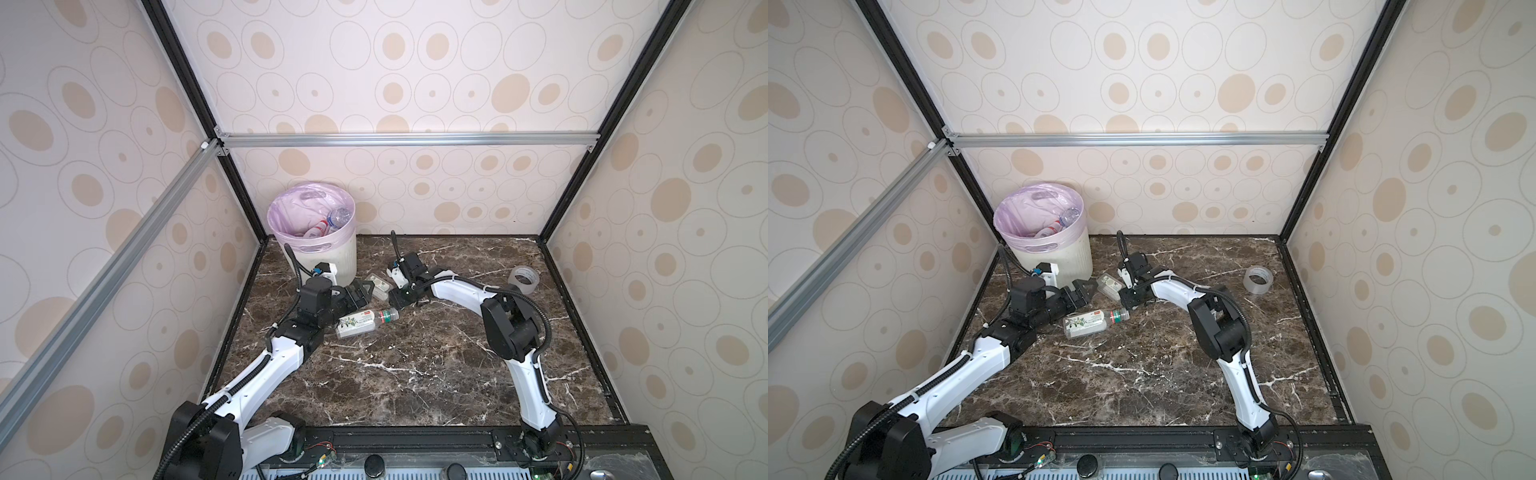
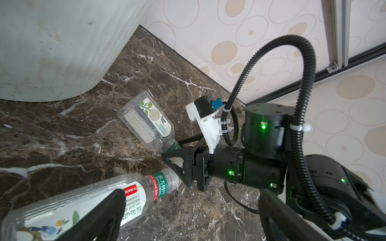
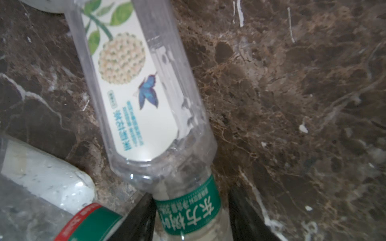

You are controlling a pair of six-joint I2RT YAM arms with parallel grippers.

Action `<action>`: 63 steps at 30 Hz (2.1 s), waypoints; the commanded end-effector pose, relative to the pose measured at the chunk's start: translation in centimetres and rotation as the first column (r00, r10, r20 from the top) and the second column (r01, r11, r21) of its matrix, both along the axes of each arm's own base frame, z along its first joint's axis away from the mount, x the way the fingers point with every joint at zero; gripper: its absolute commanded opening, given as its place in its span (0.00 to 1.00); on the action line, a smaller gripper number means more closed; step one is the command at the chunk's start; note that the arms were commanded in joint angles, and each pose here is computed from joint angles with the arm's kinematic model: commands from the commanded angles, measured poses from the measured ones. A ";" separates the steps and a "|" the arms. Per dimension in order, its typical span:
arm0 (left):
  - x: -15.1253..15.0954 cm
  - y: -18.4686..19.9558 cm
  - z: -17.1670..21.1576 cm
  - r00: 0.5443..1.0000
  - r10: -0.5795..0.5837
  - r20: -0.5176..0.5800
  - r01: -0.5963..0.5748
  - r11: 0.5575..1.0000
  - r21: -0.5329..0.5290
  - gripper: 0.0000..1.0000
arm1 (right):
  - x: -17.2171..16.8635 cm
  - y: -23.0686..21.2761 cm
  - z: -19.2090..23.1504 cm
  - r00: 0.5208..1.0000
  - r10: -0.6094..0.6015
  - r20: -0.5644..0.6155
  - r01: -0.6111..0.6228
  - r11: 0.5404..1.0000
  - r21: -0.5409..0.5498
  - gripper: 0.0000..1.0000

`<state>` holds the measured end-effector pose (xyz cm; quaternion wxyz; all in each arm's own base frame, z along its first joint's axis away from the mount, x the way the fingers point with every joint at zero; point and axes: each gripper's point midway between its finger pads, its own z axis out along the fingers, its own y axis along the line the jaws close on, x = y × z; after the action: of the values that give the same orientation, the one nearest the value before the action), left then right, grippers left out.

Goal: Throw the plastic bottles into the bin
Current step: 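Lower the right gripper onto the green-capped flower-label bottle and close it, then lift the flower-label bottle upright with the right gripper toward the left gripper, then close the left gripper on the bottle's base above the right gripper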

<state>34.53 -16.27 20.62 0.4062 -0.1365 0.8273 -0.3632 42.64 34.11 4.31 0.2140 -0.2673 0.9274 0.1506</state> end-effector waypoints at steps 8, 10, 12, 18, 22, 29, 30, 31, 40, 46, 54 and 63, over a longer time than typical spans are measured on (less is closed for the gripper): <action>-0.1 -0.6 0.4 1.000 -0.003 0.014 0.003 1.000 -0.027 0.99 | 0.2 -2.3 -0.4 0.999 -0.043 -0.016 0.043 0.999 -0.022 0.40; -0.1 -0.8 0.7 1.000 -0.007 0.017 0.008 1.000 -0.027 0.99 | 0.2 -3.0 0.0 0.998 -0.063 -0.019 0.062 0.998 -0.017 0.39; 0.0 -1.1 0.6 1.000 -0.014 0.013 0.014 1.000 -0.025 0.99 | 0.2 -3.9 0.6 0.996 -0.086 -0.012 0.086 0.996 -0.011 0.36; 0.4 -2.6 0.9 0.999 -0.044 0.012 0.044 0.998 -0.036 0.99 | -0.8 -6.3 3.5 0.991 -0.128 0.030 0.128 0.992 0.016 0.34; 0.8 -3.5 1.4 0.998 -0.056 0.023 0.058 0.996 -0.064 0.99 | -1.7 -7.5 5.3 0.988 -0.145 0.054 0.144 0.989 0.021 0.33; 2.1 -5.7 3.1 0.995 -0.088 0.048 0.093 0.989 -0.114 0.99 | -3.4 -8.3 9.6 0.982 -0.158 0.104 0.150 0.985 0.089 0.32; 2.3 -6.1 3.3 0.994 -0.094 0.052 0.100 0.988 -0.119 0.99 | -3.6 -8.4 10.2 0.981 -0.159 0.110 0.149 0.984 0.101 0.32; 2.6 -6.5 3.6 0.993 -0.100 0.055 0.107 0.986 -0.128 0.99 | -3.9 -8.4 10.9 0.980 -0.160 0.117 0.147 0.982 0.116 0.32; 5.5 -8.9 6.1 0.987 -0.110 0.120 0.131 0.974 -0.185 0.99 | -6.5 -8.4 14.2 0.982 -0.138 0.126 0.109 0.971 0.213 0.32; 6.8 -10.6 6.5 0.982 -0.132 0.133 0.156 0.969 -0.191 0.99 | -7.9 -7.6 14.9 0.986 -0.113 0.121 0.078 0.963 0.259 0.32; 7.2 -12.1 5.5 0.981 -0.155 0.120 0.176 0.966 -0.189 0.98 | -8.6 -5.8 15.5 0.991 -0.073 0.111 0.034 0.948 0.317 0.32; 7.6 -12.2 5.3 0.980 -0.151 0.126 0.173 0.967 -0.188 0.77 | -8.9 -4.7 16.5 0.992 -0.041 0.120 -0.003 0.937 0.349 0.32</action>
<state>41.47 -27.74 23.78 0.3875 -0.0950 0.7904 -0.4648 33.96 28.34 18.84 0.2999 -0.2167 0.8890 0.2700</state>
